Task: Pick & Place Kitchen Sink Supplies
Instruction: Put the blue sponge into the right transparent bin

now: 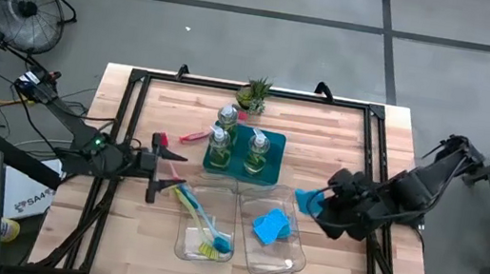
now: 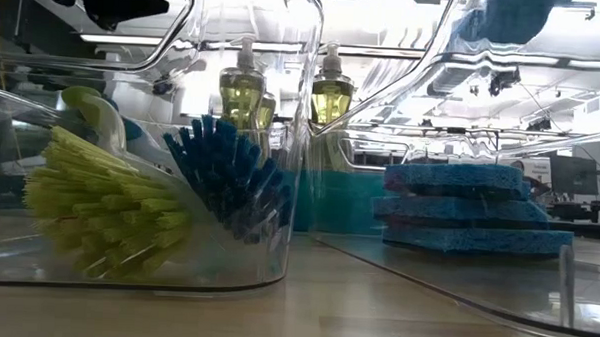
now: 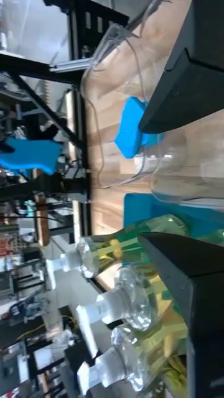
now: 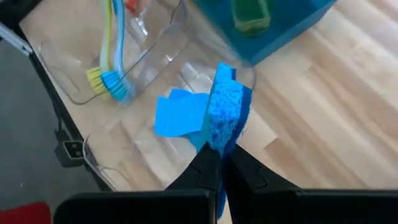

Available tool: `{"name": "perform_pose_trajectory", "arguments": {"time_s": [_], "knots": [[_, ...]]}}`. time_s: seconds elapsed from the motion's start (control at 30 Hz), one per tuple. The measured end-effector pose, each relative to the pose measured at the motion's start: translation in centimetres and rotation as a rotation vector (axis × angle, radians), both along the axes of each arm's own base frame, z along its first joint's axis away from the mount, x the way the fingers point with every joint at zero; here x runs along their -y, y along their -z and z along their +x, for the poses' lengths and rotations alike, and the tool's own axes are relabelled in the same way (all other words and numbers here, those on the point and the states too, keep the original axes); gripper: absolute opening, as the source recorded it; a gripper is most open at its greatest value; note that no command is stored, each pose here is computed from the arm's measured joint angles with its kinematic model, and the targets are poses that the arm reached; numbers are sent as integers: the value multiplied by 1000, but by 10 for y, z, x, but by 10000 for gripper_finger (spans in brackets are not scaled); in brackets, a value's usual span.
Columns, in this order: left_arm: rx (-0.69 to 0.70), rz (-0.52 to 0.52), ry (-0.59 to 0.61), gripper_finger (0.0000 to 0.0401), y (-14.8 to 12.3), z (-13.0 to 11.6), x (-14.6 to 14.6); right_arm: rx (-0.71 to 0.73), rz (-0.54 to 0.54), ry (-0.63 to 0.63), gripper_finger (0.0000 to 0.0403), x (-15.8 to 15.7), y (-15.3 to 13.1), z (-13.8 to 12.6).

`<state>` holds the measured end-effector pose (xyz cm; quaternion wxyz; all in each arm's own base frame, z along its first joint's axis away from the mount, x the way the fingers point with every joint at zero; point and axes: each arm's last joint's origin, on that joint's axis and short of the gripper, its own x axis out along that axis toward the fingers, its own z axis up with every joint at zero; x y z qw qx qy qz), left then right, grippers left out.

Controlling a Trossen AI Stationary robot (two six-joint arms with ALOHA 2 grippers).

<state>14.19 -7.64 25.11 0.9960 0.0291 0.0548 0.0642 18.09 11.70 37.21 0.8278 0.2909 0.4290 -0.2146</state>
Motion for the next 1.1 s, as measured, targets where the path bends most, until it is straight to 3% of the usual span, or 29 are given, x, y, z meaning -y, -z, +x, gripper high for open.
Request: {"name": "perform_pose_trajectory", "arguments": {"time_s": [0.3,0.57,0.9,1.1], "knots": [[23,15,3,266,0,-2,-1,23,61,-45,0,-19,9,23],[22,13,24,266,0,-1,-1,162,166,-112,0,-29,5,37],[22,4,41,266,0,-1,0,353,339,-148,0,-27,62,73],[22,3,50,266,0,-1,0,314,429,-205,0,-10,89,81]]}}
